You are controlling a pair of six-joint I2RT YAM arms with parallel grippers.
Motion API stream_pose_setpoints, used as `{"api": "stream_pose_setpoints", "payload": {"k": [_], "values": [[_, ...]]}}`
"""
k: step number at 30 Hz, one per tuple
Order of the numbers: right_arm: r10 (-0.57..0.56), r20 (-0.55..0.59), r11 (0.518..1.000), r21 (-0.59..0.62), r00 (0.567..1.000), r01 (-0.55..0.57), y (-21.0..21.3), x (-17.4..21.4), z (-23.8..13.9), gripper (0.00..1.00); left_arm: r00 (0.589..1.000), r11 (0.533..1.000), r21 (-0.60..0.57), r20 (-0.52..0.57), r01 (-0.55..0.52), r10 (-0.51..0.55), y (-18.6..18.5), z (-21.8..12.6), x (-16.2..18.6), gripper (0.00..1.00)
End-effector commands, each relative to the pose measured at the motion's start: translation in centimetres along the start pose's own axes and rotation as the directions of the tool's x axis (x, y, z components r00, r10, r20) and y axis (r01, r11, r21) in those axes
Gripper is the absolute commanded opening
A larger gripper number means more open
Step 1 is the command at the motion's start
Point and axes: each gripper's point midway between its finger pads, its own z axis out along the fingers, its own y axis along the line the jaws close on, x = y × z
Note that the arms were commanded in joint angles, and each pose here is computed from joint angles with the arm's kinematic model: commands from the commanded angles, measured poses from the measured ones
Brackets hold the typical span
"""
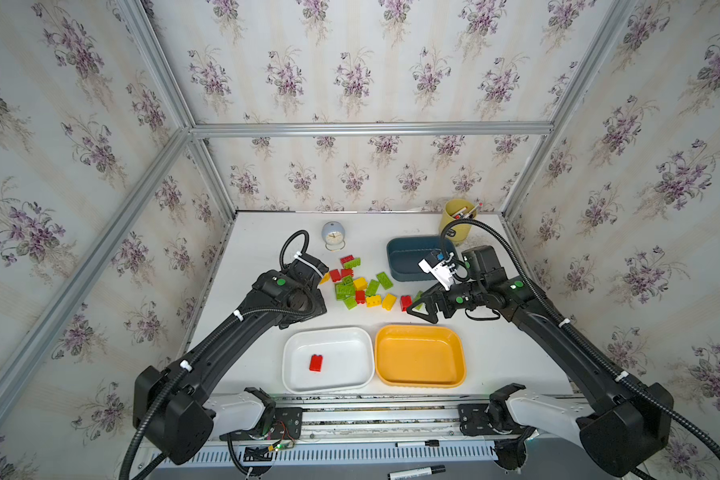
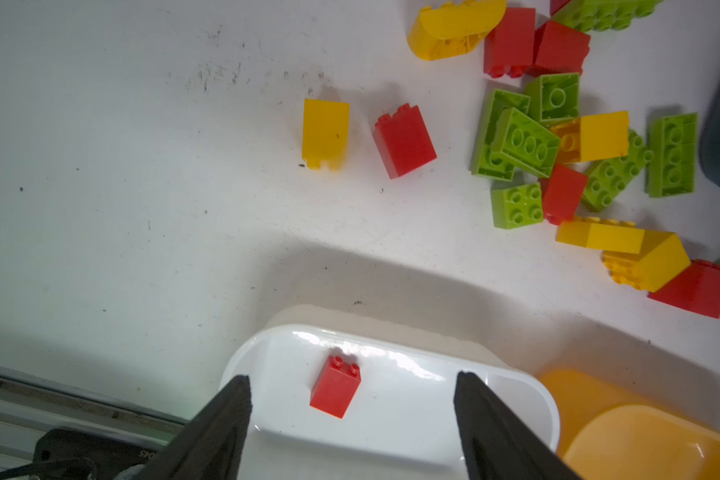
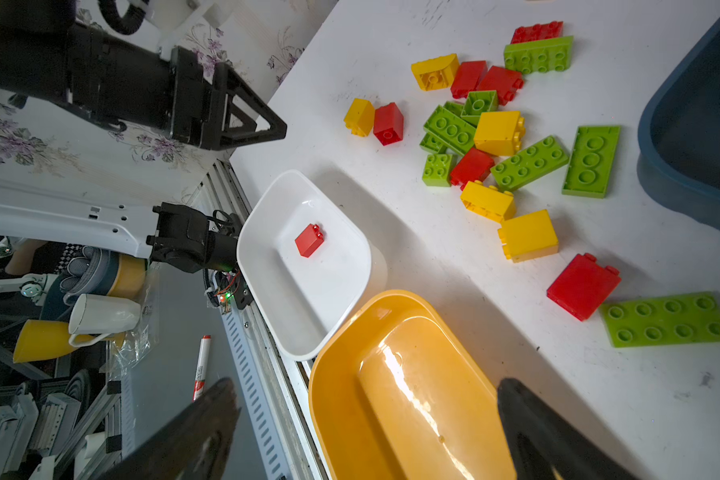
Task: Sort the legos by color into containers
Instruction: 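Grasp a yellow brick beside the pile with the left gripper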
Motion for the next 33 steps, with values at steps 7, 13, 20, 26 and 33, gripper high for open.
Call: {"api": "stream_pose_setpoints", "payload": {"k": [7,13,20,26,33], "values": [[0.004,0.029,1.000,-0.011,1.000,-0.004,0.0,-0.1,0.2,1.00,0.995,0.995,0.006,-0.010,-0.095,0.095,-0.5,5.6,-3.0,0.78],[0.002,0.023,1.000,0.014,1.000,-0.003,-0.3,0.2,0.1,1.00,0.991,0.993,-0.024,-0.059,-0.118,0.116,-0.3,9.7,-3.4,0.73],[0.011,0.005,0.999,0.036,1.000,-0.011,-0.6,1.0,0.1,1.00,0.991,0.993,-0.051,-0.088,-0.108,0.103,1.5,12.6,-3.5,0.66],[0.018,-0.005,0.999,0.038,1.000,-0.018,-0.9,1.1,0.3,1.00,0.992,0.995,-0.037,-0.085,-0.097,0.094,1.6,14.2,-4.0,0.57],[0.030,-0.005,0.999,0.026,1.000,-0.030,-1.0,0.8,0.6,1.00,0.993,0.995,-0.020,-0.076,-0.093,0.091,1.5,14.8,-4.8,0.44]]}}
